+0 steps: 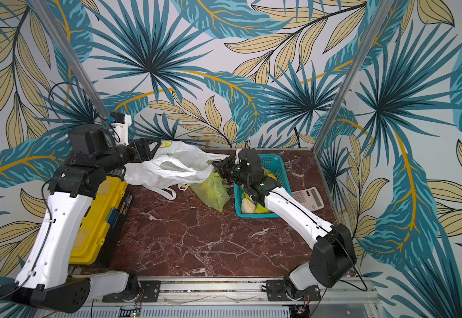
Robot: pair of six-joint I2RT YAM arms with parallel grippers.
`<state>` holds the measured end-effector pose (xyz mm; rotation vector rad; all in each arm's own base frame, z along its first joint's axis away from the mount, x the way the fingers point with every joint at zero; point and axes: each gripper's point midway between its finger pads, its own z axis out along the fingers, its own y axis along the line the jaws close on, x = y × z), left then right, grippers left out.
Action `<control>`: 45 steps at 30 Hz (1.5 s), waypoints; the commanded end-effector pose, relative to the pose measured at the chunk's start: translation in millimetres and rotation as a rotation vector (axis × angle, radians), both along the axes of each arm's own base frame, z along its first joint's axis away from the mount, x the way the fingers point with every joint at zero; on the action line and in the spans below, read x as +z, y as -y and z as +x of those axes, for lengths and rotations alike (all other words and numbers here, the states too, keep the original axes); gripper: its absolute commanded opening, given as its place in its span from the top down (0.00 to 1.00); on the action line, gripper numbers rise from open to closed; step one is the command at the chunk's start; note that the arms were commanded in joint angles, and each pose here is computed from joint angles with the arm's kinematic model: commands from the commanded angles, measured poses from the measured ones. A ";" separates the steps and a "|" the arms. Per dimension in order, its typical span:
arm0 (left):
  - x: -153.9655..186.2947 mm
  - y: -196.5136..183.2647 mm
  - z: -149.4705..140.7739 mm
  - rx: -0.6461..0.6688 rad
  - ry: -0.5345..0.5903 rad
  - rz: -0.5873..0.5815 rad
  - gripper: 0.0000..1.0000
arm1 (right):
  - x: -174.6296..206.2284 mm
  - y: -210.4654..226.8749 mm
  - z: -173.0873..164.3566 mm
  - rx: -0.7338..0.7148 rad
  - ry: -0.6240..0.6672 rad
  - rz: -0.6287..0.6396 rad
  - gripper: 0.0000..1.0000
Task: Place the pears into plastic bags & tie knots
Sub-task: Place the plastic bag at the center of the board.
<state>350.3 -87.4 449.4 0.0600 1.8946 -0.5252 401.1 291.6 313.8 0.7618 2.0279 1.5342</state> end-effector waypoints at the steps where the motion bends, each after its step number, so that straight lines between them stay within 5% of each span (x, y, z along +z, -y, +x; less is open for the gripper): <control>1: -5.8 -33.5 -4.9 0.141 0.023 0.168 0.15 | 2.2 -4.9 27.7 -0.047 -0.013 0.037 1.00; 5: -7.5 -35.0 -3.9 0.136 0.030 0.223 0.12 | -16.4 -9.6 47.7 -0.047 -0.042 -0.005 1.00; 10: -17.6 35.8 -20.2 -0.138 0.066 0.288 0.13 | -39.9 -4.1 62.8 -0.059 -0.068 -0.070 1.00; 16: -75.3 83.2 -42.9 -0.281 0.036 0.495 0.16 | -55.3 11.7 74.8 -0.098 -0.098 -0.079 1.00; 20: -105.7 125.1 -82.5 -0.461 0.098 0.662 0.15 | -63.3 16.3 79.6 -0.112 -0.118 -0.078 1.00; 28: -173.4 175.5 -108.1 -0.620 0.019 0.803 0.18 | -64.6 18.8 83.8 -0.126 -0.121 -0.061 1.00; 38: -221.6 208.4 -91.3 -0.650 -0.027 0.820 0.12 | -67.4 23.2 73.1 -0.104 -0.114 -0.087 1.00; 43: -184.4 184.4 -55.6 -0.464 -0.054 0.617 0.15 | -74.9 35.7 60.0 0.055 -0.034 -0.404 0.98; 45: -168.5 174.9 -40.6 -0.399 -0.051 0.572 0.15 | -70.4 32.1 58.0 0.095 0.018 -0.413 0.96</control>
